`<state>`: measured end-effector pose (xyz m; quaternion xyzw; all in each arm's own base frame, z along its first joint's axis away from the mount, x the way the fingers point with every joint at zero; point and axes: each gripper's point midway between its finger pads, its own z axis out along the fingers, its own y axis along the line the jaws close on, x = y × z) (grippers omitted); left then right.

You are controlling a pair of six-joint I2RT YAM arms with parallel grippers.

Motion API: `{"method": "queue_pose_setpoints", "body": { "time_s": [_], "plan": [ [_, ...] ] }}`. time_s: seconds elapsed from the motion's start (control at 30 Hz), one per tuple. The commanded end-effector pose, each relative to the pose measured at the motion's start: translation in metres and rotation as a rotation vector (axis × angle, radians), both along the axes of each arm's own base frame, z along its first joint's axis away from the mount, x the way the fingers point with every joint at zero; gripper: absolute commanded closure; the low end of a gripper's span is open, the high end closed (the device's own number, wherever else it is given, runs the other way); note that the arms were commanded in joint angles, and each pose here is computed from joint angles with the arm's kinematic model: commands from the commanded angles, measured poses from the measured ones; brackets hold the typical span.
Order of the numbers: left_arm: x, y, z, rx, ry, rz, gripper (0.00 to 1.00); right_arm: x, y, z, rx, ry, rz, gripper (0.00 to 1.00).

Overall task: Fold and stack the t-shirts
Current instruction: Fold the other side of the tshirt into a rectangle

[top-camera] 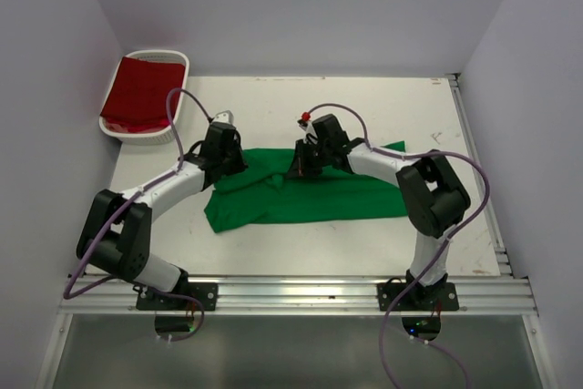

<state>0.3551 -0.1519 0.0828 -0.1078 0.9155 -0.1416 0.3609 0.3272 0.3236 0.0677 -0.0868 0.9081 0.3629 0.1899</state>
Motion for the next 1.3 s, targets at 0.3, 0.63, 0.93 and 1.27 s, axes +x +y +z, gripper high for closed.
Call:
{"method": "queue_pose_setpoints", "body": {
  "time_s": [0.3,0.63,0.93,1.27],
  "plan": [
    [0.006,0.001,-0.002,-0.001,-0.023,0.014,1.00,0.003,0.041,-0.004,0.036,0.010,0.049,1.00],
    [0.002,0.005,-0.009,0.013,-0.009,0.022,1.00,0.011,0.026,-0.075,-0.132,0.063,-0.038,1.00],
    [-0.001,0.007,-0.012,0.021,-0.005,0.025,1.00,0.013,0.007,-0.053,-0.266,-0.040,-0.071,1.00],
    [-0.009,0.011,-0.019,0.027,0.010,0.032,1.00,0.023,-0.010,0.061,-0.210,-0.308,-0.100,1.00]
  ]
}}
